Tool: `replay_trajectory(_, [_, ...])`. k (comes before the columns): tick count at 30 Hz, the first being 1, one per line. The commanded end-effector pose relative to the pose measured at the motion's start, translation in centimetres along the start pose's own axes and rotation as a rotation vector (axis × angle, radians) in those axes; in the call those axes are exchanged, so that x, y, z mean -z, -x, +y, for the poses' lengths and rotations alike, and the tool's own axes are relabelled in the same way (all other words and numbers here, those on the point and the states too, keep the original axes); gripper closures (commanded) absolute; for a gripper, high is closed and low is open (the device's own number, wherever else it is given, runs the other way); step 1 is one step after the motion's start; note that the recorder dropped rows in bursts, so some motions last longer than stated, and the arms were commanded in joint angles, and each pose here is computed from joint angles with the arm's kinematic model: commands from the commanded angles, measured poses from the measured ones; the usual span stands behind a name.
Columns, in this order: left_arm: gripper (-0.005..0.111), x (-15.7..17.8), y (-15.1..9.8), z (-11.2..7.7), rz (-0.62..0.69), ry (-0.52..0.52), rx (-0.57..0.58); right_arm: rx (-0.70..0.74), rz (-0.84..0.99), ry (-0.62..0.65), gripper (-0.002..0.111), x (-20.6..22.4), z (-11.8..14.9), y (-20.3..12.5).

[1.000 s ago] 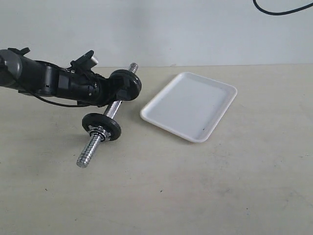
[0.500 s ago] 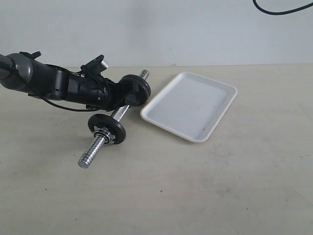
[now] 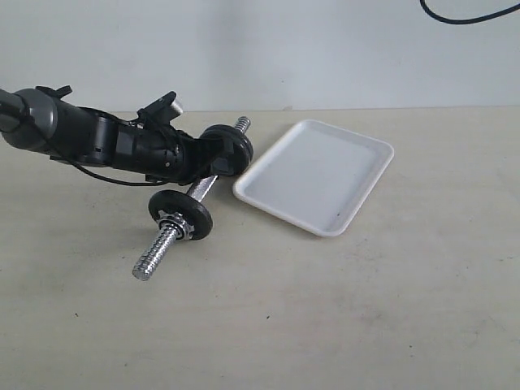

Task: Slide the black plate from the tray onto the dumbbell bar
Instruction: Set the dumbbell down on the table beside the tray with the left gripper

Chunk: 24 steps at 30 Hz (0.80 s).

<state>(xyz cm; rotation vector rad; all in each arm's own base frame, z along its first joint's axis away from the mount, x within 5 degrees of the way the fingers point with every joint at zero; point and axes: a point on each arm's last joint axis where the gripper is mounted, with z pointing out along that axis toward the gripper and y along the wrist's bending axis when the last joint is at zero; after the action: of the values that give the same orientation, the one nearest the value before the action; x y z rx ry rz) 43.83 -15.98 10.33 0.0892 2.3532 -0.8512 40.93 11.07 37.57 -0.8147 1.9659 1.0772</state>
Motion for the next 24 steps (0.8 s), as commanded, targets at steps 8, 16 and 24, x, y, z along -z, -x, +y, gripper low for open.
replay_trajectory(8, [0.102,1.06,2.12,-2.41,-0.066,-0.113,0.014,0.005,-0.014,0.003,0.106,0.53,0.39,0.36])
replay_trajectory(16, [0.102,1.06,2.12,-2.41,-0.066,-0.113,0.014,0.005,-0.014,0.003,0.106,0.53,0.39,0.36])
replay_trajectory(24, [0.09,1.06,2.11,-2.44,-0.065,-0.116,0.014,0.005,-0.014,0.003,0.106,0.53,0.39,0.36])
